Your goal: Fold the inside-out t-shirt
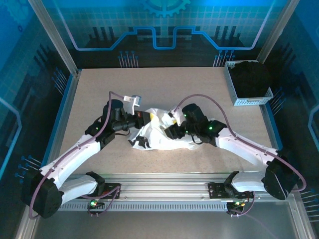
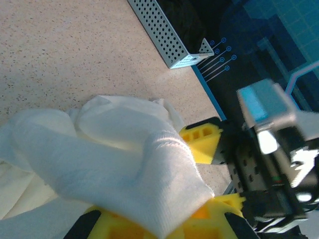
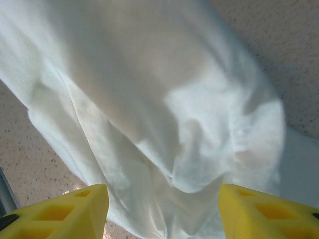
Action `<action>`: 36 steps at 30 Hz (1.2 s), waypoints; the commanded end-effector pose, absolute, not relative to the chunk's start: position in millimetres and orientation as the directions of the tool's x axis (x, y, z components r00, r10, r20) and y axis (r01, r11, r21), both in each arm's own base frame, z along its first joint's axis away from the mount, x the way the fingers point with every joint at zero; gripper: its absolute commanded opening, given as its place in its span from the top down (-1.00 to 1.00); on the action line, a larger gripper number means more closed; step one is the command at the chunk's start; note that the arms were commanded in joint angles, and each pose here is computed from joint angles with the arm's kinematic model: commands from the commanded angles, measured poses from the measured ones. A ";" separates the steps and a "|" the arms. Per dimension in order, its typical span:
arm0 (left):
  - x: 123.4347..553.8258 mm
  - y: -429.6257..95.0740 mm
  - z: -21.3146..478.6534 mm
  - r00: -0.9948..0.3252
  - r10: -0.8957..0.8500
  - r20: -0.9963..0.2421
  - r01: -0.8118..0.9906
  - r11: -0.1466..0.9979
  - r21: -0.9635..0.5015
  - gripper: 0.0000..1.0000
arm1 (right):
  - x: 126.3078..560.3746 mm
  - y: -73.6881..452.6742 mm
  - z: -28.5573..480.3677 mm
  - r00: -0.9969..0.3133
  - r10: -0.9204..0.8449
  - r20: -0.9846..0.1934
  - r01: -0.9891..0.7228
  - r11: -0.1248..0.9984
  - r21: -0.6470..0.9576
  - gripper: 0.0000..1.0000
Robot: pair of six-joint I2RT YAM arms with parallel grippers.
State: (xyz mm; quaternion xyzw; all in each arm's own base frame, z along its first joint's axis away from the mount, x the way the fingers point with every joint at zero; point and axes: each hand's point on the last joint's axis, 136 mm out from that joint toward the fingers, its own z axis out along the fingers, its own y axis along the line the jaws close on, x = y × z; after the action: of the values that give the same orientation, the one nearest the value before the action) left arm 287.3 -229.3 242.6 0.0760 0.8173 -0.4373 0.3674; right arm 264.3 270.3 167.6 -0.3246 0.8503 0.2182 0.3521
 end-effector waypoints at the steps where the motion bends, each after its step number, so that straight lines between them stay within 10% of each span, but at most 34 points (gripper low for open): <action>1: 282.3 -229.6 255.1 -0.705 -0.210 -0.678 0.474 0.570 -0.670 1.00 | 273.4 291.4 169.1 -0.494 -0.383 -0.781 -0.726 0.676 0.127 -0.21; 7: 280.0 -228.4 255.5 -0.701 -0.211 -0.681 0.478 0.570 -0.668 1.00 | 302.6 302.7 147.5 -0.499 -0.418 -0.759 -0.692 0.720 0.058 0.01; 12: 285.5 -218.9 250.7 -0.689 -0.222 -0.690 0.446 0.621 -0.645 1.00 | 312.1 299.6 164.3 -0.467 -0.422 -0.778 -0.683 0.730 0.014 0.66; 20: 311.5 -167.0 212.8 -0.642 -0.240 -0.728 0.214 0.856 -0.471 1.00 | 280.5 290.8 234.2 -0.475 -0.232 -0.849 -0.771 0.575 0.274 1.00; 36: 272.8 -172.5 220.3 -0.578 0.000 -0.816 0.289 0.935 -0.204 -0.29 | 280.9 303.8 262.2 -0.637 -0.127 -0.760 -0.741 0.371 0.559 1.00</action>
State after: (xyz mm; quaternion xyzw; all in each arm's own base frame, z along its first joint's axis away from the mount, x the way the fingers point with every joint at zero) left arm 282.3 -168.2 203.2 0.0499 0.8870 -0.1627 0.4294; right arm 279.7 301.5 238.7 -0.2809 0.7803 0.4577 0.3207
